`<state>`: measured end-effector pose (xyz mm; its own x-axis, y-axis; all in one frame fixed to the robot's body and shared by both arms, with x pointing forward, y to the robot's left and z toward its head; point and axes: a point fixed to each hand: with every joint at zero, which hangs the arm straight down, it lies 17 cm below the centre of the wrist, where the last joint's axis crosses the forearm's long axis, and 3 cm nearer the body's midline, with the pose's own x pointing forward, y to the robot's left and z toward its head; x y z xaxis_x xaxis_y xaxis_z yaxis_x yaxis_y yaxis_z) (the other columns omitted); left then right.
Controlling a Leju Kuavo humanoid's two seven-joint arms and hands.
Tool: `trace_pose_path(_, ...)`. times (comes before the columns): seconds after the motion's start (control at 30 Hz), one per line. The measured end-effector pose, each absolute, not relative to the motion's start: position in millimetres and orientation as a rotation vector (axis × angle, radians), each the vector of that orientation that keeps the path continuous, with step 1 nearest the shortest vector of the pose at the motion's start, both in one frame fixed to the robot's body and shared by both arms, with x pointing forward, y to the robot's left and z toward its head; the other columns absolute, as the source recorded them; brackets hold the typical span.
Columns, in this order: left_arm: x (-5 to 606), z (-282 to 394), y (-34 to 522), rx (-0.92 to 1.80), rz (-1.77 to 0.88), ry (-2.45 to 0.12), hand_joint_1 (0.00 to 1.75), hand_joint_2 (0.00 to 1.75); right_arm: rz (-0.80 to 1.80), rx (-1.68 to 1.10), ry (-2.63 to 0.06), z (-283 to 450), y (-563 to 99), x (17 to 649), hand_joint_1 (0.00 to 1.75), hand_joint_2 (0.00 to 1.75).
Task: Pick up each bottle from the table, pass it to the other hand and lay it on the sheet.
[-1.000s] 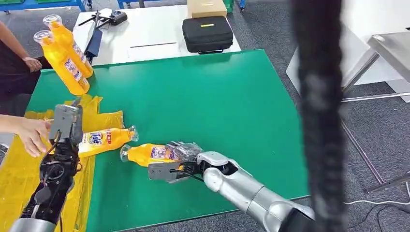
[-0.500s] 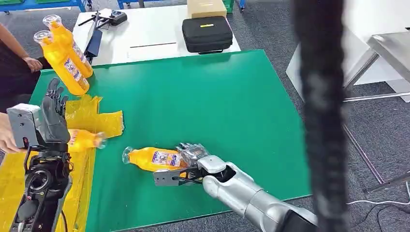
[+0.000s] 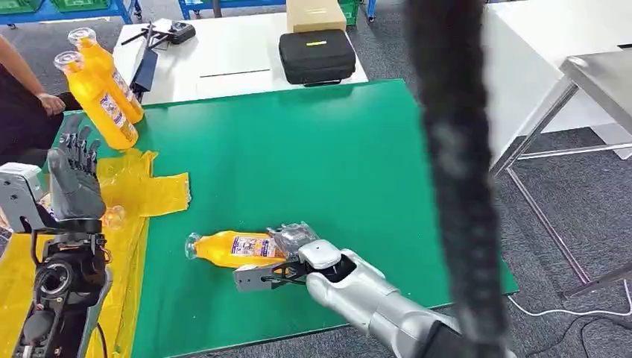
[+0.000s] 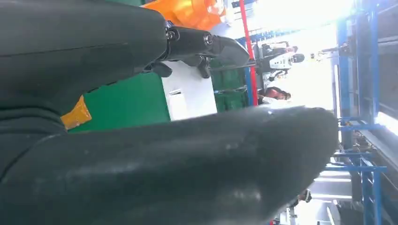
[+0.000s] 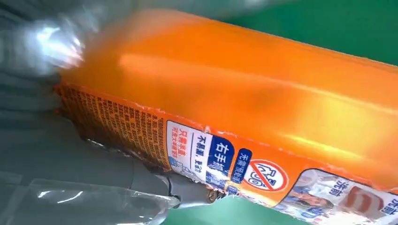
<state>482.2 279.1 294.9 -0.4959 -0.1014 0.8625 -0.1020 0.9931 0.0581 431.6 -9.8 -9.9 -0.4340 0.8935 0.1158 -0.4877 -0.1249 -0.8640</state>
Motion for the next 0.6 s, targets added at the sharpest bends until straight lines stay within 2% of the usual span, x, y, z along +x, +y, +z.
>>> trace_pose_path(0.5,487,287,276,0.074,0.042,-2.029,0.0,0.0,1.714,-0.532,-1.113,-9,-8,432,1.75,1.75)
trace_pose_path(0.53,488,285,275,0.052,0.052,-2.01,0.0,1.75,1.687,-0.522,-1.12,-7,-9,432,1.75,1.75)
trace_pose_path(0.6,489,281,275,0.012,0.075,-1.98,0.0,1.75,1.587,-0.475,-1.155,0,-9,431,1.75,1.75)
